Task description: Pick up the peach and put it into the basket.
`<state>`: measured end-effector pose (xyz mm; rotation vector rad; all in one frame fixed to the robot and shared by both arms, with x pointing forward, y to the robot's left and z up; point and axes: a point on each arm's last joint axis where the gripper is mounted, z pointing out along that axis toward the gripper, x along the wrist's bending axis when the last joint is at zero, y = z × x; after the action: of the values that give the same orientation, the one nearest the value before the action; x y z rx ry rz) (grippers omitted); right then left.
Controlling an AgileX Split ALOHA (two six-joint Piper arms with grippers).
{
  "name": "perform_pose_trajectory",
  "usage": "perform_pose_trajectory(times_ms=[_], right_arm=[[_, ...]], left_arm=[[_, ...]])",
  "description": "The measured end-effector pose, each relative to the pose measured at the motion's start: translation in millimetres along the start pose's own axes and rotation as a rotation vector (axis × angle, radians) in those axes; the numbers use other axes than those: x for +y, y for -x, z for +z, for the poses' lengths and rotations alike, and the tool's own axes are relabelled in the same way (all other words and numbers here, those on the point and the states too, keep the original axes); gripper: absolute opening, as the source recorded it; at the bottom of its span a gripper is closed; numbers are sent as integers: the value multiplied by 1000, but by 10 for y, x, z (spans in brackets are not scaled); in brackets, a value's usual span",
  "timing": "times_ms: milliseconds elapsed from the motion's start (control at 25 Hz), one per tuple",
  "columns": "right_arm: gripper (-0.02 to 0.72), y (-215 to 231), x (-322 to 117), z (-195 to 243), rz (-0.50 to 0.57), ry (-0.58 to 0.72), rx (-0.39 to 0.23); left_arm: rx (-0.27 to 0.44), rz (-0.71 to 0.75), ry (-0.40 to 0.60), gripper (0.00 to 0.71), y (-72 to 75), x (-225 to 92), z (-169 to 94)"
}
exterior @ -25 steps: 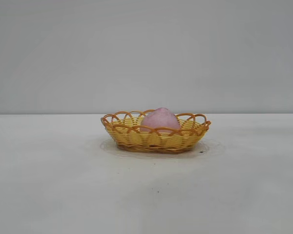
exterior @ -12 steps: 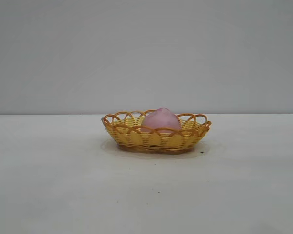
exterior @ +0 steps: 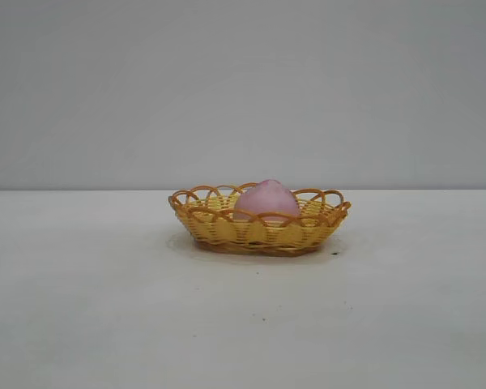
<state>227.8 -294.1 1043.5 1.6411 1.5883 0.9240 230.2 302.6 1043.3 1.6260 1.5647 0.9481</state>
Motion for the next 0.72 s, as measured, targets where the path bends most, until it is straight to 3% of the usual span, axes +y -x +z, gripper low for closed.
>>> perform_pose_trajectory(times_ms=[720], right_arm=[[370, -10, 1, 15, 1, 7, 12]], left_arm=[[0, 0, 0, 340, 0, 0, 0]])
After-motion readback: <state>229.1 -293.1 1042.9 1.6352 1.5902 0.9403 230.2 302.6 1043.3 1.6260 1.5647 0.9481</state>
